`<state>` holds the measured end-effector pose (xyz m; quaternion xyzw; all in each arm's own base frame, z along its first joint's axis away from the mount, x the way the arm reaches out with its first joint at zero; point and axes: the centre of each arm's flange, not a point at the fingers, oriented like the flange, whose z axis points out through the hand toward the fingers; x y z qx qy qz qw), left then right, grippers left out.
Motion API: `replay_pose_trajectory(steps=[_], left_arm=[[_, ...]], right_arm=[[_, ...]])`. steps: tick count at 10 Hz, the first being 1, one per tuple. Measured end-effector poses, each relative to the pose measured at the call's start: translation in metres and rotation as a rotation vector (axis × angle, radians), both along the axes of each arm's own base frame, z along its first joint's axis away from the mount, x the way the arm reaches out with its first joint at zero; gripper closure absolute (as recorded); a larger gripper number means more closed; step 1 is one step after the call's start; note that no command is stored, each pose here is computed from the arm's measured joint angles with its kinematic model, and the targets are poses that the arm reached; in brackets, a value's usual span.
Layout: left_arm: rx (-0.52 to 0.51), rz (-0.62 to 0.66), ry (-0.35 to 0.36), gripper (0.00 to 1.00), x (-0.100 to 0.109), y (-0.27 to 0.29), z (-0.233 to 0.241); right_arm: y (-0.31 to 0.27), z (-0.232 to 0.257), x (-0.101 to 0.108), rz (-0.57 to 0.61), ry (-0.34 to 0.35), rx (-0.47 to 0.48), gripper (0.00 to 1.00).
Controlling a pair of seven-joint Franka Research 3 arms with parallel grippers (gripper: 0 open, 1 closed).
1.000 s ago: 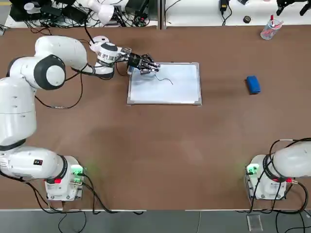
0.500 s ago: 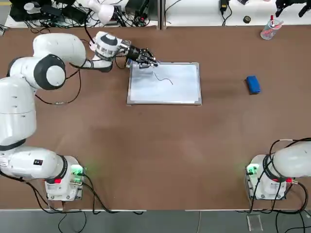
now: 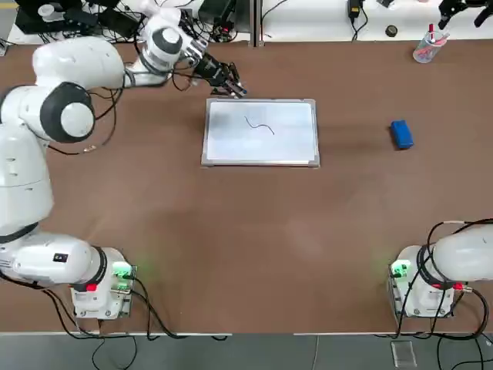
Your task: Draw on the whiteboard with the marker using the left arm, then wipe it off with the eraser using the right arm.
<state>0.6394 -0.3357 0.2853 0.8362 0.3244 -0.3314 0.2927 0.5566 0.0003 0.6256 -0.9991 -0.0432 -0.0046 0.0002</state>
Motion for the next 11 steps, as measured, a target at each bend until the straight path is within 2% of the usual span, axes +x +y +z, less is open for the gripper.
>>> replay_pose_trajectory(steps=[3,7,9,11], left_arm=[[0.206,-0.185,-0.18,0.82,-0.006,0.017,0.062],[0.461,-0.483,-0.386,0.82,-0.015,0.062,0.118],[0.516,-0.624,-0.458,0.82,-0.016,0.092,0.124],[0.522,-0.713,-0.49,0.82,-0.016,0.13,0.12]], right_arm=[[-0.033,-0.024,0.011,0.093,-0.033,-0.006,0.0],[-0.067,-0.106,0.035,0.142,-0.1,-0.031,0.0],[-0.079,-0.156,0.042,0.168,-0.126,-0.048,0.0],[-0.09,-0.197,0.043,0.202,-0.136,-0.061,0.0]])
